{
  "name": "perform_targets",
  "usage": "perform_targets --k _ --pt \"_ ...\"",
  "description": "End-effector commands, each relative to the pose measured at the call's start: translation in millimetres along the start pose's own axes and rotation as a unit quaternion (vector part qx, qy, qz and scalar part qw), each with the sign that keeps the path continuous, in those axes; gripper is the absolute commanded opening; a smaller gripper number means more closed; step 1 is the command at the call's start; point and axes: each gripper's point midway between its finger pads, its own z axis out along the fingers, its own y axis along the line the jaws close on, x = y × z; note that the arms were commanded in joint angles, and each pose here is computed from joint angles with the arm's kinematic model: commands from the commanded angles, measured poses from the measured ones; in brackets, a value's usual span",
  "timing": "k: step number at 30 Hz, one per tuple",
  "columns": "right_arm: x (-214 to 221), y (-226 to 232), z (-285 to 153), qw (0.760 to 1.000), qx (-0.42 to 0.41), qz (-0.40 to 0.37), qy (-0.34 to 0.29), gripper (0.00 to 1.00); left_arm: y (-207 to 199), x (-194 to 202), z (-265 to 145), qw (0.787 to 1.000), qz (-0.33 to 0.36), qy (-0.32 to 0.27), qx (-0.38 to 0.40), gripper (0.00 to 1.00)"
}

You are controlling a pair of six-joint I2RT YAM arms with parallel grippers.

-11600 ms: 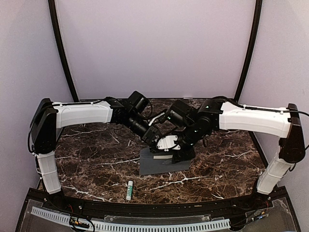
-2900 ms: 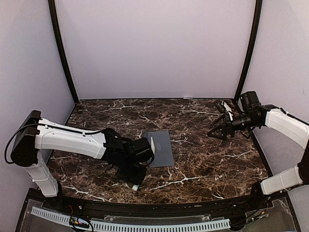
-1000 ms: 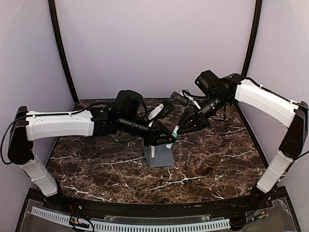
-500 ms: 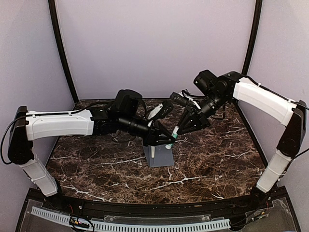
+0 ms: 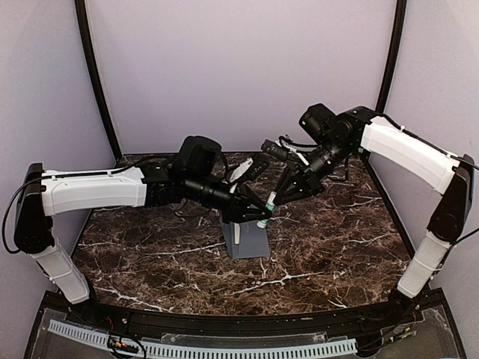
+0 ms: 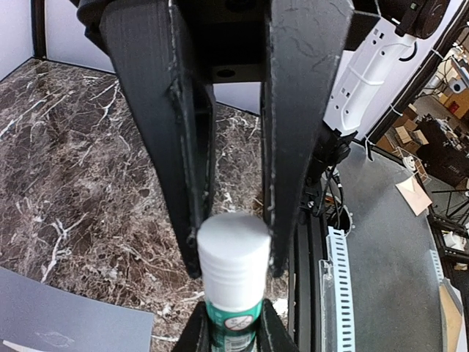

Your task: Place the letter into the envelope and seal it

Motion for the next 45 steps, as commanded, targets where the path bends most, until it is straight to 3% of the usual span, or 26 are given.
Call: perform_targets --k 1,12,25,35,45 --pt "-25.7 -9.5 -9.0 0.999 0.029 0.018 -0.037 0.00 15.7 10.3 1.9 0.999 -0.001 0.029 -0.045 0.00" --pt "-33.6 -16.4 -21.9 0.997 0.054 0.024 -0.051 0.00 26.4 12.6 0.9 0.996 -0.002 0.036 -0.077 0.00" --pt "-32.6 -19.7 -66.0 0.990 0.104 0.018 -0.093 0.00 39.5 18.0 4.8 0.995 -0.041 0.047 -0.081 0.00" --pt "56.6 -76.6 -77.1 0.963 0.266 0.041 -0.027 0.00 43.1 6.7 -5.4 0.995 -0.045 0.025 -0.088 0.00" --pt "139.5 -123.6 -54.5 0.938 0.331 0.081 0.062 0.00 45.7 -4.7 -18.7 0.994 -0.042 -0.002 -0.099 0.00"
